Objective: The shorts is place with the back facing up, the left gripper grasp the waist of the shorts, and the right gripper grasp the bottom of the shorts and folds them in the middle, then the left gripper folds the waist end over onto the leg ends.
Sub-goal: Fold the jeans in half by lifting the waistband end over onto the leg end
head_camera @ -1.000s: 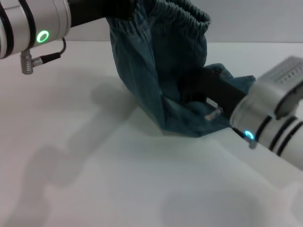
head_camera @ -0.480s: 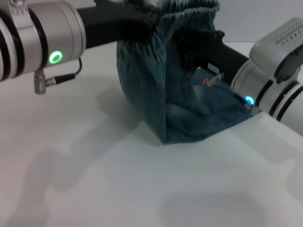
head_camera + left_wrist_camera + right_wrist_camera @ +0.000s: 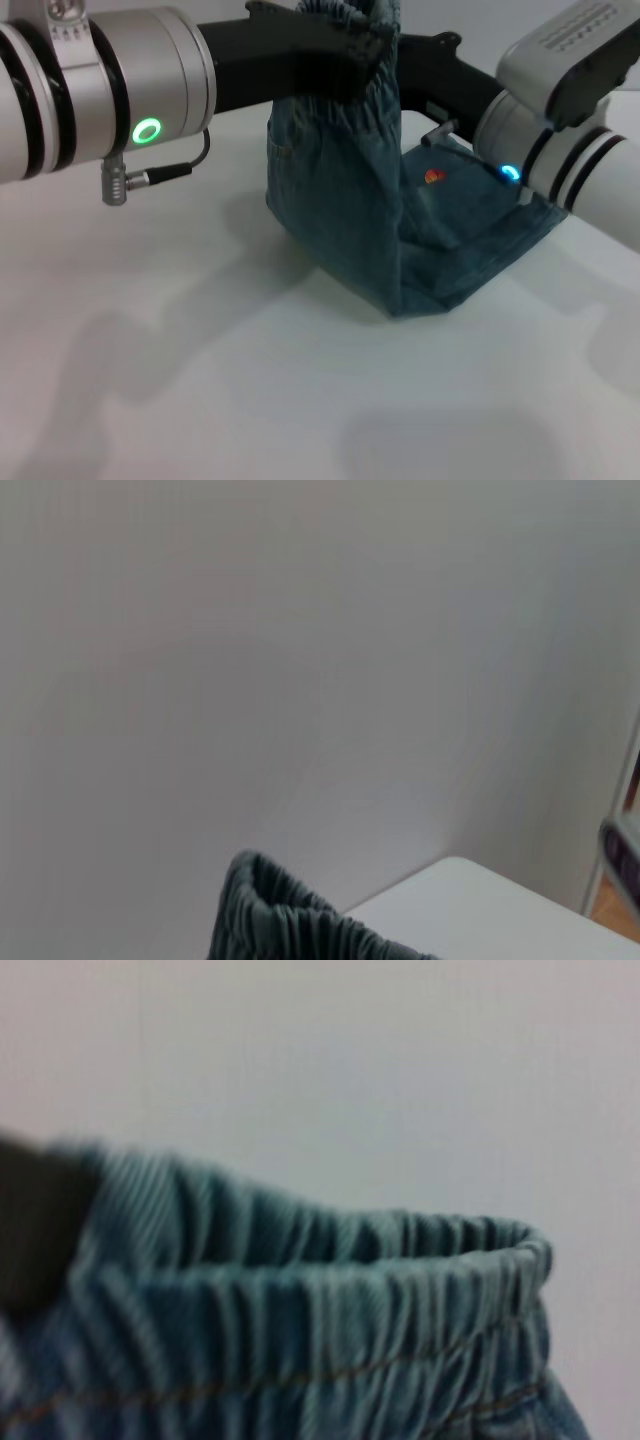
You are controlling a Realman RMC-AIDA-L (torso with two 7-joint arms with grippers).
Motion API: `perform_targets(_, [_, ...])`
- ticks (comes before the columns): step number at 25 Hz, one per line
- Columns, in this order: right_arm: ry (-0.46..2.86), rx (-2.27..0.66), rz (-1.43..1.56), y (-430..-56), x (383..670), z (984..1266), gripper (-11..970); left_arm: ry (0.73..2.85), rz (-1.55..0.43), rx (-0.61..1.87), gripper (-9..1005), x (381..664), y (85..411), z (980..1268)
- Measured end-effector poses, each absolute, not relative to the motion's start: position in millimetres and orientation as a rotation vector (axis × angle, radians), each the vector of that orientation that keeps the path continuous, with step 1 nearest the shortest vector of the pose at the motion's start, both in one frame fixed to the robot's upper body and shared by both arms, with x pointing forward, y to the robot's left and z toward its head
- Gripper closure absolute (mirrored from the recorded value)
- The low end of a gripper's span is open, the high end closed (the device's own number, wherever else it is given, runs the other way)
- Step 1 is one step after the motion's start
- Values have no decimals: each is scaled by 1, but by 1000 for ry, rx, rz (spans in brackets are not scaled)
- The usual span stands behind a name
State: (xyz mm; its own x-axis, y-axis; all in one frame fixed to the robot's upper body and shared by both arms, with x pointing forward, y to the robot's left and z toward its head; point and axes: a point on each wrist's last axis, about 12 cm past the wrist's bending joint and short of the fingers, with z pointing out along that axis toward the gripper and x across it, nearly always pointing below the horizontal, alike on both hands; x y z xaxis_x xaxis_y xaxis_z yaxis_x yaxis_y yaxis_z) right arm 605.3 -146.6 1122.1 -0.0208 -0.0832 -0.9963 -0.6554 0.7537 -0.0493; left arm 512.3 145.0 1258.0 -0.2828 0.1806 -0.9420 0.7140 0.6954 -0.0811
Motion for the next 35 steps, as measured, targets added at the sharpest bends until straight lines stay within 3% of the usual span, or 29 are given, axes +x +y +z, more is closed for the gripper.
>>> perform_targets(12, [1633, -647, 578, -134, 590, 1096, 960, 1752, -581, 716, 907, 521, 144, 1272])
perform_targets(35, [1640, -766, 708, -90, 573, 1090, 960, 1735, -581, 723, 911, 534, 136, 1270])
